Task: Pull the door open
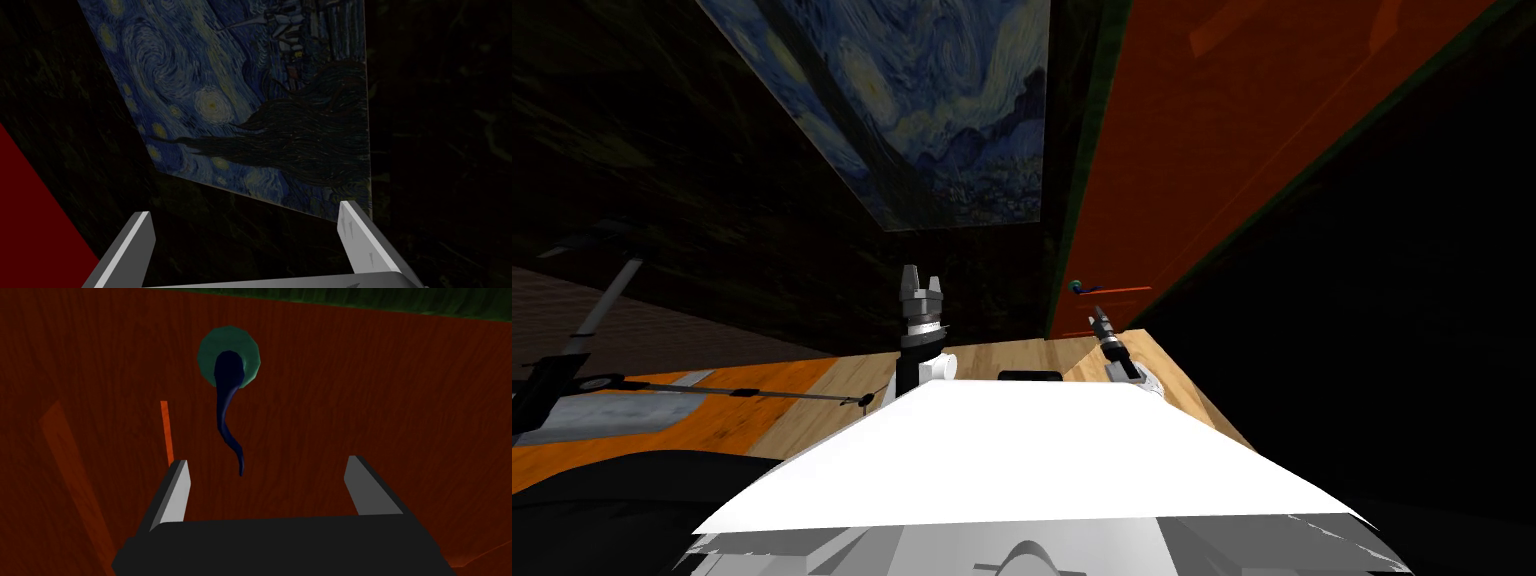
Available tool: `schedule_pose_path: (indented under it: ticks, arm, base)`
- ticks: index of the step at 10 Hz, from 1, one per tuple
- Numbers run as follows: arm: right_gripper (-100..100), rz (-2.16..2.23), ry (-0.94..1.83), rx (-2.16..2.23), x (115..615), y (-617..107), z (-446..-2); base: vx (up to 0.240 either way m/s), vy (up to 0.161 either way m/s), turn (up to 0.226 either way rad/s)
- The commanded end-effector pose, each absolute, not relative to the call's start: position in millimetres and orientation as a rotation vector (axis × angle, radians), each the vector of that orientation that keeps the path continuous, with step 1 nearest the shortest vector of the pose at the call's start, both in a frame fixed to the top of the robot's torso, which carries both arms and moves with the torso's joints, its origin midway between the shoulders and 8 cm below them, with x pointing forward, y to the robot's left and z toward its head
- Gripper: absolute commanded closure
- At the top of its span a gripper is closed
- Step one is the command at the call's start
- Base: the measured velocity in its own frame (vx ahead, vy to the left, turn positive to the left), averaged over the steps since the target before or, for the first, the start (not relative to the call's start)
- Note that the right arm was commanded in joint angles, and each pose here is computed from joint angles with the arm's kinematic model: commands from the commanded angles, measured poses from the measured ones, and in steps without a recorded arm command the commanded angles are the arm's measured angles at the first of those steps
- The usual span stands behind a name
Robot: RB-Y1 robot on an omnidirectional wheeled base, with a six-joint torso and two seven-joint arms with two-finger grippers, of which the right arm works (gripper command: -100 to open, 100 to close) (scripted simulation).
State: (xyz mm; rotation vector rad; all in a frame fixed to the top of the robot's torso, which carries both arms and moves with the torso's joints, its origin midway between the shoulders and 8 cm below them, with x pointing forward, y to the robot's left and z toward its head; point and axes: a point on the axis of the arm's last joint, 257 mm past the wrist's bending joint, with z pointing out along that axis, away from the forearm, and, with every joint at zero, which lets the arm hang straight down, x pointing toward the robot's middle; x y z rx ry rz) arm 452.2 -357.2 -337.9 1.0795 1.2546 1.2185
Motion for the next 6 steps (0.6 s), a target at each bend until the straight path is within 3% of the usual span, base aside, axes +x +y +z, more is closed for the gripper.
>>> schedule_pose_path:
  ticks: [1,4,5,6]
  arm:
    - [-100,1.202,1.271,1.090,451.6,-364.0,-344.3]
    - [-100,1.175,1.294,1.105,450.9,-374.7,-354.7]
    - [-100,1.179,1.291,1.103,451.1,-373.2,-353.1]
    - [-100,1.159,1.275,1.115,452.1,-383.3,-353.1]
  base:
    - [0.084,-0.088,0.085]
    - [0.067,-0.095,0.092]
    - [0.023,-0.030,0.009]
    - [0.026,-0.009,0.199]
